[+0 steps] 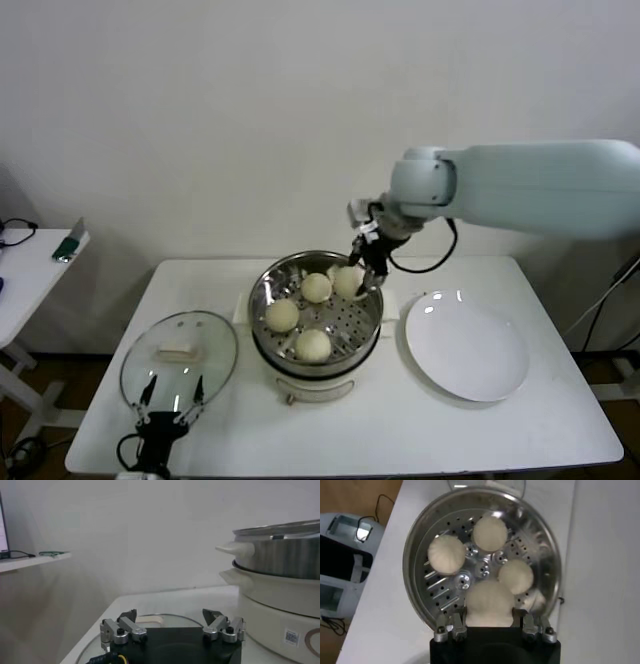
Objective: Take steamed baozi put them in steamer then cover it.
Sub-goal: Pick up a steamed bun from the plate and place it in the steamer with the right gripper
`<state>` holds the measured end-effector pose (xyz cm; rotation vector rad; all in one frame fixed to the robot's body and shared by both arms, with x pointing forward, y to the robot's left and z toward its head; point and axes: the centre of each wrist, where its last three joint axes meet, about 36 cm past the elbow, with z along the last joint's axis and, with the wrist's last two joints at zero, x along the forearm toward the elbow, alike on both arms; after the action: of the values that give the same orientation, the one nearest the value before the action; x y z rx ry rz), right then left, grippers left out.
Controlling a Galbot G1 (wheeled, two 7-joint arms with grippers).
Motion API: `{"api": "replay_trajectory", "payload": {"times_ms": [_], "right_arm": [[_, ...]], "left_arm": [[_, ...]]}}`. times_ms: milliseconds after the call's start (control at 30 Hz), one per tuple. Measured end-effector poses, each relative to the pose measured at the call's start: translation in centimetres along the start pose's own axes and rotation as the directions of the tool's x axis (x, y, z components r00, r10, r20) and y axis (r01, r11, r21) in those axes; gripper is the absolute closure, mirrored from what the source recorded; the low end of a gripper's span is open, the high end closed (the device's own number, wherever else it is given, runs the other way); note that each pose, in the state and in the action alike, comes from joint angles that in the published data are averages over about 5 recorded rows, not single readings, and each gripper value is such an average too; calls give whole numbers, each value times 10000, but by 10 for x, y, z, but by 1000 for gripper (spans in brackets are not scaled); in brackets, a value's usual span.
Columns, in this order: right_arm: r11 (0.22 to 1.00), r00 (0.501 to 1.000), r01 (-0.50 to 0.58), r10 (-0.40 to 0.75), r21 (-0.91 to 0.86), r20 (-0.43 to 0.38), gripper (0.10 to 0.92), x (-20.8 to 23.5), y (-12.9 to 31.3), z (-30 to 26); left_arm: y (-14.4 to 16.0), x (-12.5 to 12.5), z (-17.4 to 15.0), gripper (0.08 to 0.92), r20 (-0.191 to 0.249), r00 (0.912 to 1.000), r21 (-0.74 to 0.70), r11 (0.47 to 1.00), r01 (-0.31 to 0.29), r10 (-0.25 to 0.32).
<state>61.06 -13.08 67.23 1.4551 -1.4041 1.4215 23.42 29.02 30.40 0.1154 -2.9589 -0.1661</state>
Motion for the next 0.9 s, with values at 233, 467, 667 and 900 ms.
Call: {"api": "replay_trajectory", "payload": {"times_ms": [233,467,667,900], "right_arm": [[9998,9992,208,-206,56,-334,403,-45,6,-6],[9996,9983,261,-257,81,-531,393,-70,8,-10],[9997,9984,223,-217,104,-519,262,-76,6,-12],[10000,9999,84,-84,-29,-78,200,-58,-3,-8]], "left_arm": [[0,0,0,177,8,10000,-2,10000,-3,3],[0,-1,-2,177,63,10000,8,10000,-17,17],[-1,-2,-3,177,107,9999,74,10000,9,-10],[-2,0,-4,177,146,9999,92,10000,-6,5]]}}
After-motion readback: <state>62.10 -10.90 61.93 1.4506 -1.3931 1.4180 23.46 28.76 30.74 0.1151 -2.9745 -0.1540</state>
